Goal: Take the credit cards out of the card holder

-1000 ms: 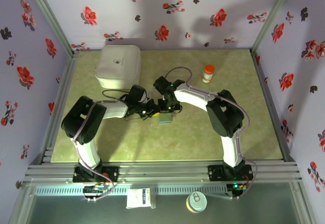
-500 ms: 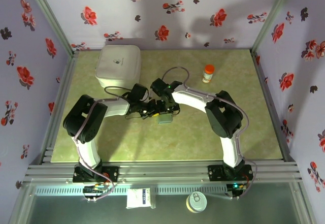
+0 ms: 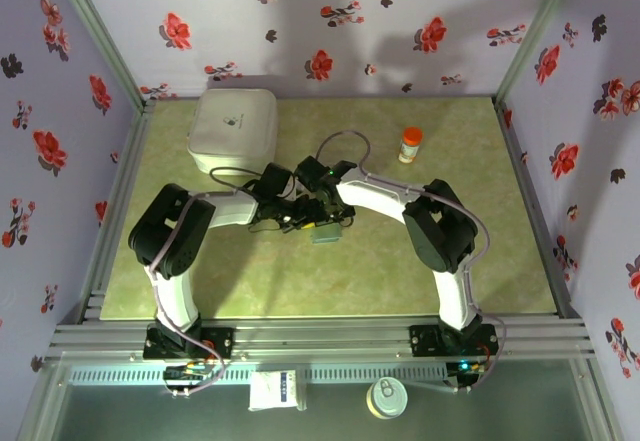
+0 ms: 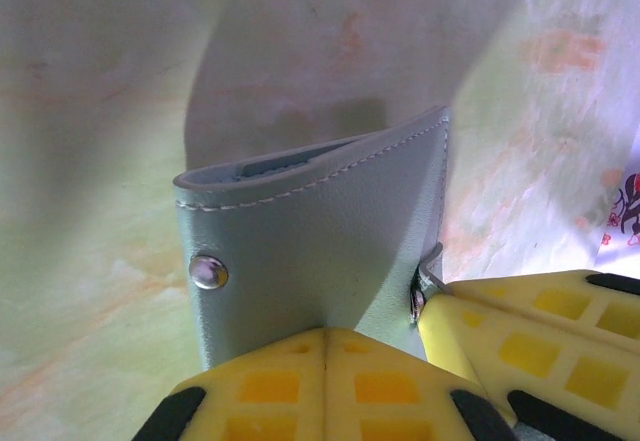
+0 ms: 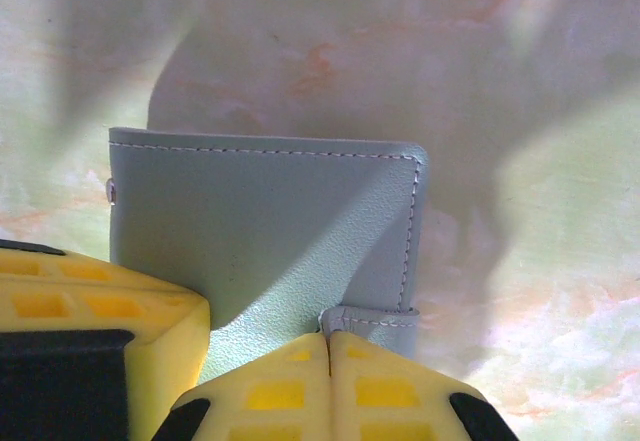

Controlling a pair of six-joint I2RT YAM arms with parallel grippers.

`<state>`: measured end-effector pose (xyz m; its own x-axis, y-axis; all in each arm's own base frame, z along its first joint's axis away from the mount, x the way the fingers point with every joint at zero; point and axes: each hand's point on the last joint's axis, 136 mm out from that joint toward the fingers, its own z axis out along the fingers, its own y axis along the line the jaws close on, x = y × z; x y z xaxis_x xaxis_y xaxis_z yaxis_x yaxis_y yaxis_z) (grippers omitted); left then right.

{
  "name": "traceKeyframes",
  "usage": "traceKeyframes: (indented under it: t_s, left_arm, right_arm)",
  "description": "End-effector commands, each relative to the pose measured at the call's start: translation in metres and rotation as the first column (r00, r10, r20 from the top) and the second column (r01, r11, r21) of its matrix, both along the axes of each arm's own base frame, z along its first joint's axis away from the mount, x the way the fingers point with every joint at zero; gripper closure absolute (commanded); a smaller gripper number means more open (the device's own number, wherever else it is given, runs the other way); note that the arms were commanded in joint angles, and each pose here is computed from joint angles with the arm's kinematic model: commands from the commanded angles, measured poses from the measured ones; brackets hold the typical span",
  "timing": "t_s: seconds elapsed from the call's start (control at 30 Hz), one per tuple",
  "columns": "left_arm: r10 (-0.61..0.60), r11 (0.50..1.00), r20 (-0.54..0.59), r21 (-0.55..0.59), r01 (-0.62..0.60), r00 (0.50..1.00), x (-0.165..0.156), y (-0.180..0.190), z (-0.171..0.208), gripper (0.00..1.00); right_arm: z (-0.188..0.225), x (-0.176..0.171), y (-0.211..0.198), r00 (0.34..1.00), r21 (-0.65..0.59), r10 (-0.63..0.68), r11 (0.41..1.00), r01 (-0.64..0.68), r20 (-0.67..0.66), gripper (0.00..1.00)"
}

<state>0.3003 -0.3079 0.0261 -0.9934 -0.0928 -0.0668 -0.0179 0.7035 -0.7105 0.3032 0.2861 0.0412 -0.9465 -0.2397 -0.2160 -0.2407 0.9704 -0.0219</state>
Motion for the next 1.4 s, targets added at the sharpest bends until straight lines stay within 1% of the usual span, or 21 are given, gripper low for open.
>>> traceKeyframes:
  t_s: [0.0,0.1,0.37,0.43,0.53,0.57,0.67,0.8,0.93,1.03,1.17,1.23,1.37]
  left_arm:
    - [0.096,0.939,-0.174,0.341,-0.032,0.980,-0.038,0.069,-0.083,1.00]
    - [0.091,0.935,-0.172,0.355,-0.024,0.981,-0.037,0.071,-0.082,1.00]
    - [0.090,0.927,-0.177,0.375,-0.018,0.980,-0.038,0.076,-0.084,1.00]
    - [0.089,0.929,-0.169,0.369,-0.021,0.982,-0.036,0.075,-0.081,1.00]
    - [0.084,0.934,-0.158,0.358,-0.022,0.984,-0.032,0.072,-0.076,1.00]
    - [0.084,0.938,-0.151,0.347,-0.027,0.985,-0.029,0.069,-0.073,1.00]
    - [0.079,0.960,-0.128,0.276,-0.041,0.989,-0.020,0.056,-0.058,1.00]
    - [0.076,0.985,-0.091,0.164,-0.060,0.993,-0.007,0.036,-0.036,0.99]
    - [0.072,0.993,-0.054,0.097,-0.066,0.996,0.004,0.024,-0.013,0.93]
    - [0.067,0.995,-0.029,0.074,-0.065,0.997,0.008,0.021,0.000,0.88]
    - [0.072,0.996,-0.006,0.057,-0.072,0.997,0.011,0.019,0.013,0.85]
    - [0.071,0.996,0.000,0.052,-0.071,0.997,0.012,0.019,0.017,0.84]
    - [0.077,0.996,0.010,0.047,-0.078,0.997,0.014,0.019,0.022,0.83]
  right_arm:
    - [0.006,-0.005,-0.070,0.999,-0.267,-0.039,0.963,0.040,0.011,1.00]
    - [0.008,-0.005,-0.070,0.999,-0.263,-0.037,0.964,0.040,0.015,1.00]
    - [0.015,-0.002,-0.076,0.998,-0.301,-0.033,0.952,0.048,0.053,1.00]
    - [0.014,-0.003,-0.074,0.998,-0.288,-0.034,0.956,0.048,0.051,1.00]
    - [0.013,-0.003,-0.068,0.998,-0.243,-0.043,0.969,0.054,0.051,1.00]
    - [0.011,-0.006,-0.062,0.998,-0.201,-0.049,0.978,0.054,0.029,1.00]
    - [0.008,-0.006,-0.055,0.997,-0.121,-0.073,0.990,0.072,0.001,1.00]
    - [0.010,-0.004,-0.049,0.996,-0.054,-0.087,0.995,0.087,-0.007,0.90]
    - [0.005,-0.004,-0.043,0.993,0.031,-0.109,0.993,0.110,-0.039,0.85]
    - [0.005,-0.002,-0.039,0.991,0.080,-0.121,0.989,0.125,-0.053,0.80]
    - [-0.001,0.001,-0.036,0.989,0.127,-0.131,0.982,0.139,-0.073,0.75]
    - [-0.004,0.001,-0.035,0.988,0.140,-0.134,0.980,0.144,-0.080,0.75]
    - [-0.009,0.001,-0.027,0.985,0.213,-0.138,0.964,0.158,-0.107,0.75]
